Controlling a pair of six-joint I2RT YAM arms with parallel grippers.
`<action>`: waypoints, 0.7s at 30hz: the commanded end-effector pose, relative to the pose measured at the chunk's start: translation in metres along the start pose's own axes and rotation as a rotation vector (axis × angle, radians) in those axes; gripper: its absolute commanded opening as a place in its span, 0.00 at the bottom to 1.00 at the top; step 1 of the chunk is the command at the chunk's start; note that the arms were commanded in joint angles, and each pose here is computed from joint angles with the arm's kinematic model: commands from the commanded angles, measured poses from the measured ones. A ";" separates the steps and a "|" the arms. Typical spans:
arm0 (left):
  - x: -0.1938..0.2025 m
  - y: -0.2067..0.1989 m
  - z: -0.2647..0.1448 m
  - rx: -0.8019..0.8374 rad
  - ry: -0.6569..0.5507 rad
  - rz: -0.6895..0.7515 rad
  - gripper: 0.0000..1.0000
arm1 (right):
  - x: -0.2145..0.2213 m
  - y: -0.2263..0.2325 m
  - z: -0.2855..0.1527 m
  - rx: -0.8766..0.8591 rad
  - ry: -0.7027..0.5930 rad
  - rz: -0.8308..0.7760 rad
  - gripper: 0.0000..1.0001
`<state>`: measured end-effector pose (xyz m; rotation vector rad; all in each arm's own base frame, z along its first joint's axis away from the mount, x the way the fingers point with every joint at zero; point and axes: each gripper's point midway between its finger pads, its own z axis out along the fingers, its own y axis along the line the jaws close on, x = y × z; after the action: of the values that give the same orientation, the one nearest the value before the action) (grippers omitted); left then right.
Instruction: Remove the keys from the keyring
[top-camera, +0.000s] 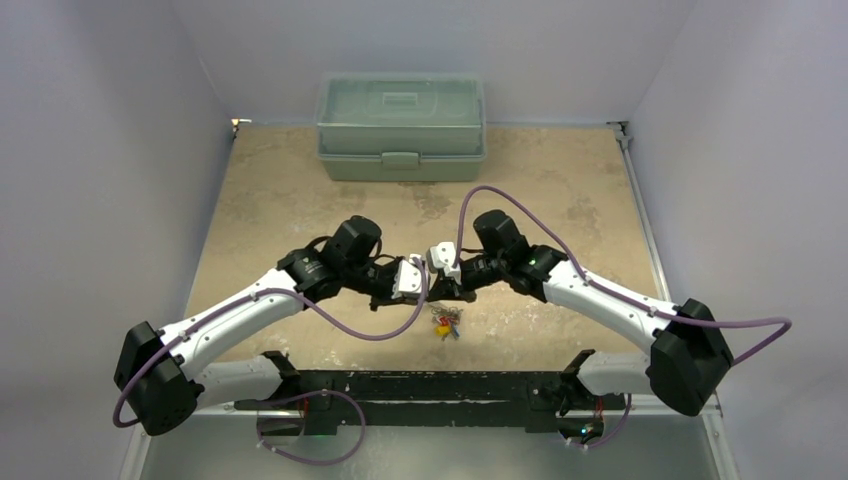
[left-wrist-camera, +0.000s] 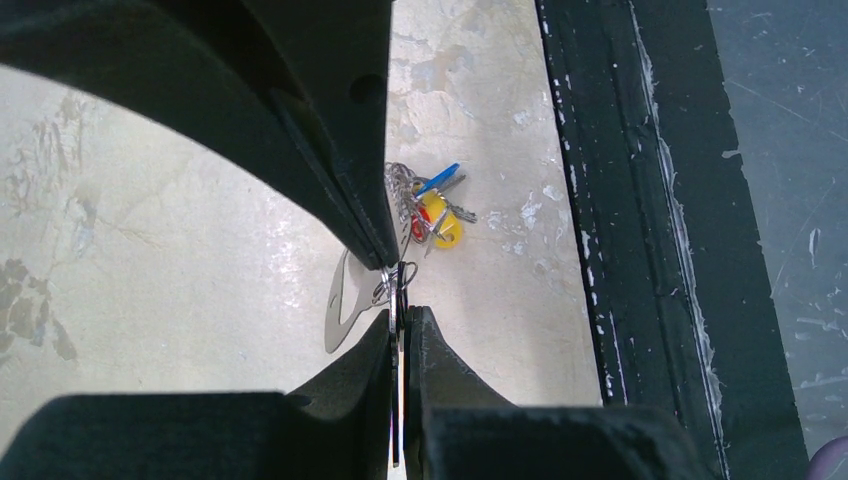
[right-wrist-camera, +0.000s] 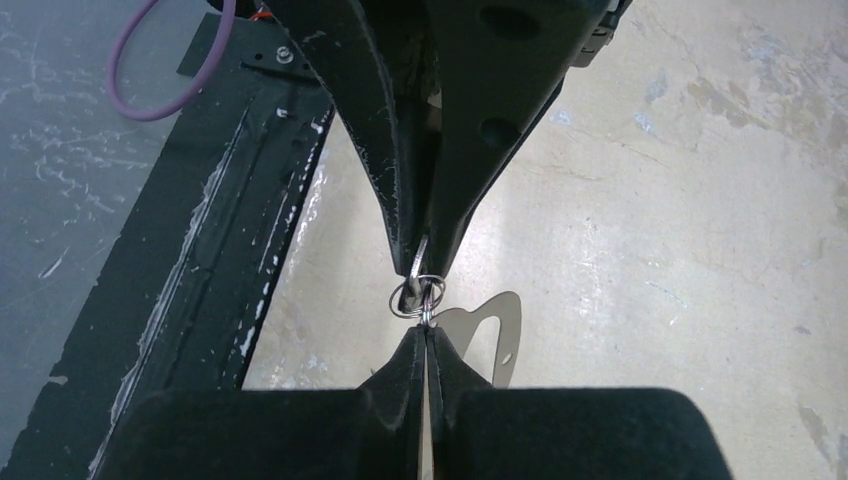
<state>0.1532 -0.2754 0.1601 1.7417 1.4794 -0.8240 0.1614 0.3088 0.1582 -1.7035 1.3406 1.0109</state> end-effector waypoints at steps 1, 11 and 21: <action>-0.013 0.008 -0.009 -0.034 -0.054 -0.016 0.00 | -0.012 -0.004 -0.001 0.040 -0.047 0.005 0.00; 0.007 -0.002 -0.004 -0.003 -0.021 -0.153 0.00 | -0.019 -0.021 -0.007 0.136 -0.101 0.090 0.00; 0.026 -0.003 0.000 -0.005 0.008 -0.228 0.00 | -0.022 -0.032 -0.011 0.193 -0.122 0.127 0.00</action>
<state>0.1567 -0.2589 0.1412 1.6193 1.6869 -0.8823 0.1824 0.3112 0.1652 -1.4795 1.4754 1.0217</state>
